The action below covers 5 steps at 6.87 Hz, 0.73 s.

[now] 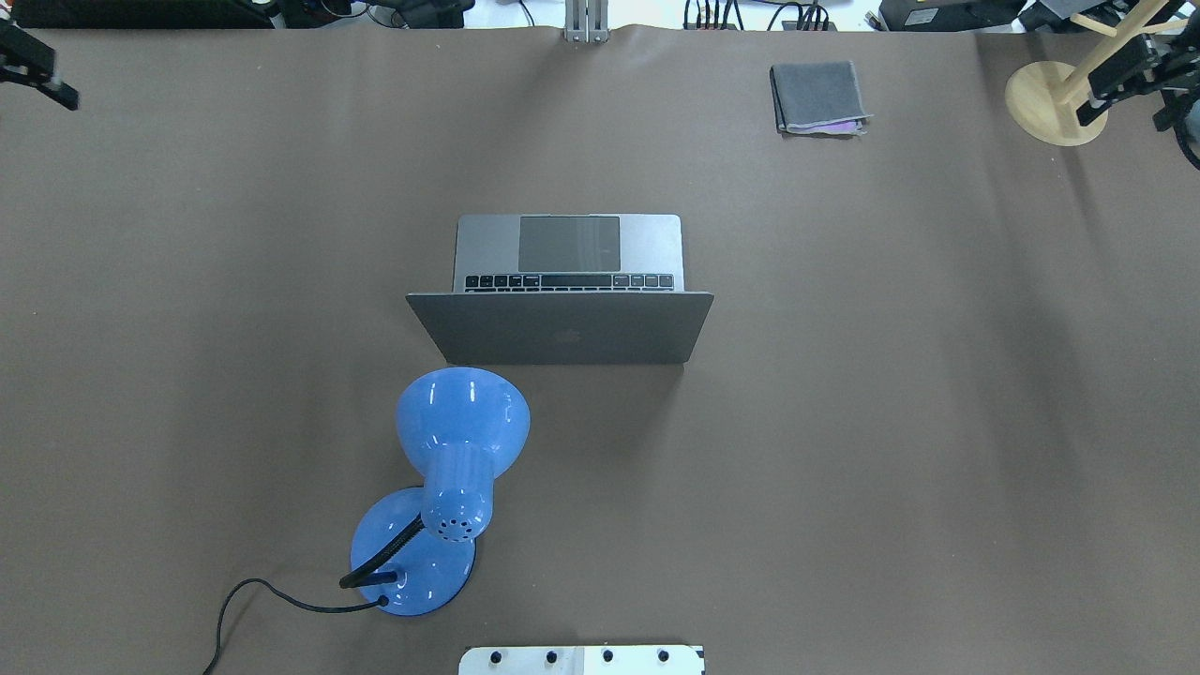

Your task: Close laptop

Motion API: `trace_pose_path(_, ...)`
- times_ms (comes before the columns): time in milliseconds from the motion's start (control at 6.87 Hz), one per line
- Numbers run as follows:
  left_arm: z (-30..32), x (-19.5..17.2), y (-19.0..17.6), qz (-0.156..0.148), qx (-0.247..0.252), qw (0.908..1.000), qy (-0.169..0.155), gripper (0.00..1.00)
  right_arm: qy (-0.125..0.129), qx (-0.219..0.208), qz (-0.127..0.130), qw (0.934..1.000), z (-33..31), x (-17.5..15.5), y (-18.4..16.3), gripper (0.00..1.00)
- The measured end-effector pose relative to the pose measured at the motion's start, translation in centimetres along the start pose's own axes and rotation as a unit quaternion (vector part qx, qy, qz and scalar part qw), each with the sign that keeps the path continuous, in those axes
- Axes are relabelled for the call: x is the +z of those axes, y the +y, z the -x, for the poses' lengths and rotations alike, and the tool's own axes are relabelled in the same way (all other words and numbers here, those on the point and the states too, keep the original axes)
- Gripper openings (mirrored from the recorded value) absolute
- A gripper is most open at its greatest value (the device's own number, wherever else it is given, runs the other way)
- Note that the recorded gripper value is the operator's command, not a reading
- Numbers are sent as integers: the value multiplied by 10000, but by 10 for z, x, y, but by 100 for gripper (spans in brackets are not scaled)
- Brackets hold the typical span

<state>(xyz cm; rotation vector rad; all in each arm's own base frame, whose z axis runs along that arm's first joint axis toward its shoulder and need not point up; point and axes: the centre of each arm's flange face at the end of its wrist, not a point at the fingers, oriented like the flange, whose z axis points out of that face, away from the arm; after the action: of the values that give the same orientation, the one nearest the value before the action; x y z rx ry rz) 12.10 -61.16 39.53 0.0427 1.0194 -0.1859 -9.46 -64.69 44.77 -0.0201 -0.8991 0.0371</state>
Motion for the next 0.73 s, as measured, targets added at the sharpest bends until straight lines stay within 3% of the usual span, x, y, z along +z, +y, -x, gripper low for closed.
trace_pose_path(146, -42, 18, 13, 25, -142, 9995, 273, 97, -176, 64, 55, 9998, 30, 6, 2, 82)
trace_pose_path(291, -75, 26, 26, 60, -277, 9983, 506, 85, -327, 41, 24, 9995, 58, 13, 7, 67)
trace_pose_path(437, -97, 28, 38, 117, -363, 9971, 665, 56, -521, 104, -28, 9986, 87, 23, 18, 49)
trace_pose_path(583, -115, 26, 49, 234, -448, 9955, 805, 20, -811, 171, -14, 9966, 120, 32, 32, 24)
trace_pose_path(728, -132, 22, 60, 392, -549, 9932, 943, 0, -1118, 249, 103, 9934, 149, 35, 50, 1)
